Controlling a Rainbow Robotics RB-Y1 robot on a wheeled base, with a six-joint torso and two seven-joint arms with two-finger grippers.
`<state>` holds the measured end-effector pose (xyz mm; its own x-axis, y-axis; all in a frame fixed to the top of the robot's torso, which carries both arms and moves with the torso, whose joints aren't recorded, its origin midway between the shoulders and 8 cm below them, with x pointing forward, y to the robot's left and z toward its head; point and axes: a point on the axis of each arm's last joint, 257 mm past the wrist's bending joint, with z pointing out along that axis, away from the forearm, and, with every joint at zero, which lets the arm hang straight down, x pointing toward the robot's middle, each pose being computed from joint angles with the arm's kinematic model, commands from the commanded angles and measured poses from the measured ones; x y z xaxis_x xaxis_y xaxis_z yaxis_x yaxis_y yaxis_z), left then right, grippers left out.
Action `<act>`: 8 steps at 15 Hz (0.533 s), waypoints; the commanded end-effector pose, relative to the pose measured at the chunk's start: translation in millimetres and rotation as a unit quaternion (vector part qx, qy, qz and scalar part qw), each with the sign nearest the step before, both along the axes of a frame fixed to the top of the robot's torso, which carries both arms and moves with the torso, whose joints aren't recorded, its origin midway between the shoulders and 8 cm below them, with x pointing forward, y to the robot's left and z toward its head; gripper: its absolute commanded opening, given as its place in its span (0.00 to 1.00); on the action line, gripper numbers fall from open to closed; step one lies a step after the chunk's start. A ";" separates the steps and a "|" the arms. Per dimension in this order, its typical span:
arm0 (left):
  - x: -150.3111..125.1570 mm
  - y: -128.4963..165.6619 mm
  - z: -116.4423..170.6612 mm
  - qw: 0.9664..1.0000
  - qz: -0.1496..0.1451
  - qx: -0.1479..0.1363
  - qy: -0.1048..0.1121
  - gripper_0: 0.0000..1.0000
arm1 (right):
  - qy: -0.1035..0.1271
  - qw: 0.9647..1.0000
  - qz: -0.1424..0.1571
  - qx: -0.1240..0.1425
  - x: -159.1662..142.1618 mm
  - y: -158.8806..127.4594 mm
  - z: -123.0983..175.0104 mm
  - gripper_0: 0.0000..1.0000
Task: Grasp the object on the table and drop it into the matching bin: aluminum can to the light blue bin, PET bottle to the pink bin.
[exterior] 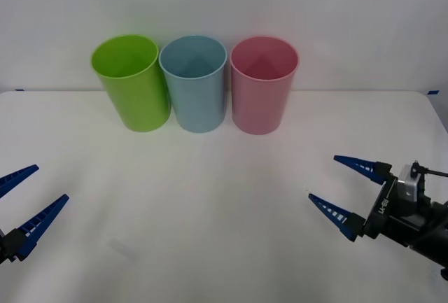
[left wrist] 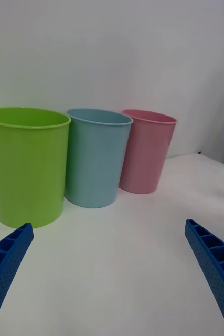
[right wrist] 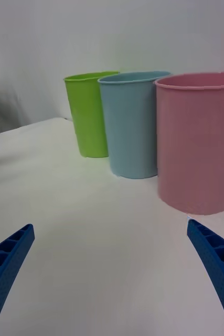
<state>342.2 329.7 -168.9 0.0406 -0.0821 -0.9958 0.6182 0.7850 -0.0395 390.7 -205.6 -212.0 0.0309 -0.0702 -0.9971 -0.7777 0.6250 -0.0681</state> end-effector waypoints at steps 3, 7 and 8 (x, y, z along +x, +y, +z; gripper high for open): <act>0.0 0.0 0.0 1.000 0.000 0.000 0.000 1.00 | 0.022 0.999 -0.025 0.009 -23.0 -23.3 -17.5 1.00; 0.0 0.0 0.0 1.000 0.000 0.000 0.000 1.00 | 0.036 0.998 -0.042 0.014 -41.2 -41.4 -26.9 1.00; 0.0 0.0 0.0 1.000 0.000 0.000 0.000 1.00 | 0.041 0.998 -0.046 0.015 -44.9 -44.1 -29.9 1.00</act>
